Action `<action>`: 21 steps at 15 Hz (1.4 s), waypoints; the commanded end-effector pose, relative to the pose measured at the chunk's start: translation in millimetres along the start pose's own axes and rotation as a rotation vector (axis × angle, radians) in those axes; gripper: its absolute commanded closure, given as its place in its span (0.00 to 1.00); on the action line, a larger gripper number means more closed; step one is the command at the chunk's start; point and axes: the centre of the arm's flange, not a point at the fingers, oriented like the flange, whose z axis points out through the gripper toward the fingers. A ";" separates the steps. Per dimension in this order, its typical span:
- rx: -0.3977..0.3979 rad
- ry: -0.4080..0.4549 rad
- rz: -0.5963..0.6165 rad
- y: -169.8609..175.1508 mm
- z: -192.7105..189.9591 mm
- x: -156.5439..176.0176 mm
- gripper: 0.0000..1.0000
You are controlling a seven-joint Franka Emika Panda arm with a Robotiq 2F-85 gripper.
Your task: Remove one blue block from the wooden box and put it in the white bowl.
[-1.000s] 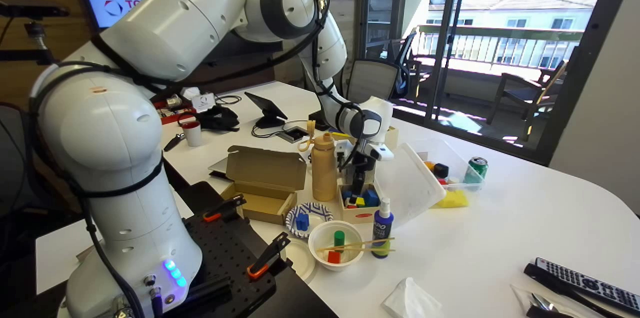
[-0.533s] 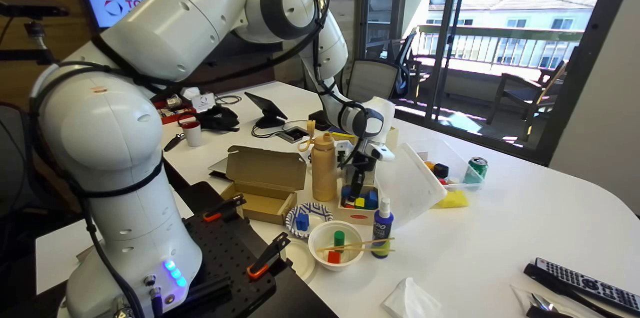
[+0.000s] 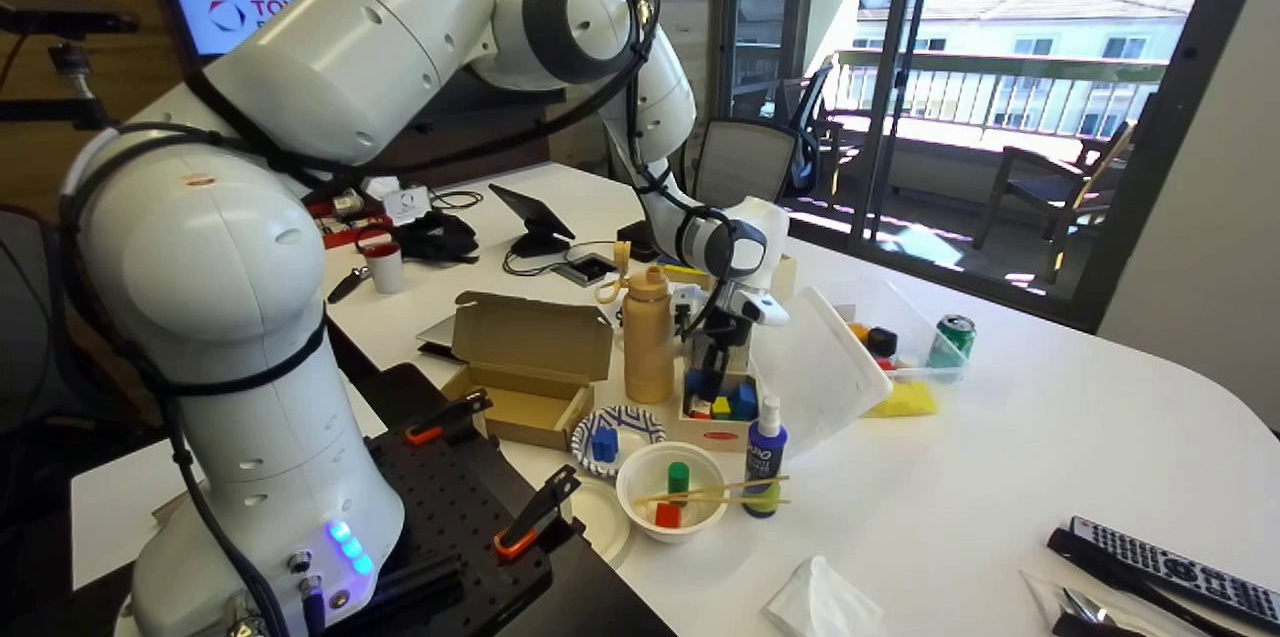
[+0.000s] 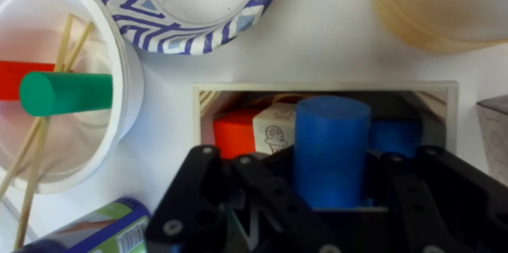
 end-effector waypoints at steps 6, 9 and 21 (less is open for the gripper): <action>0.015 0.045 0.012 28.5 -59.7 -45.4 1.00; 0.017 0.024 0.045 50.5 -63.0 -66.5 1.00; 0.104 0.149 0.390 188.0 -14.2 -94.8 1.00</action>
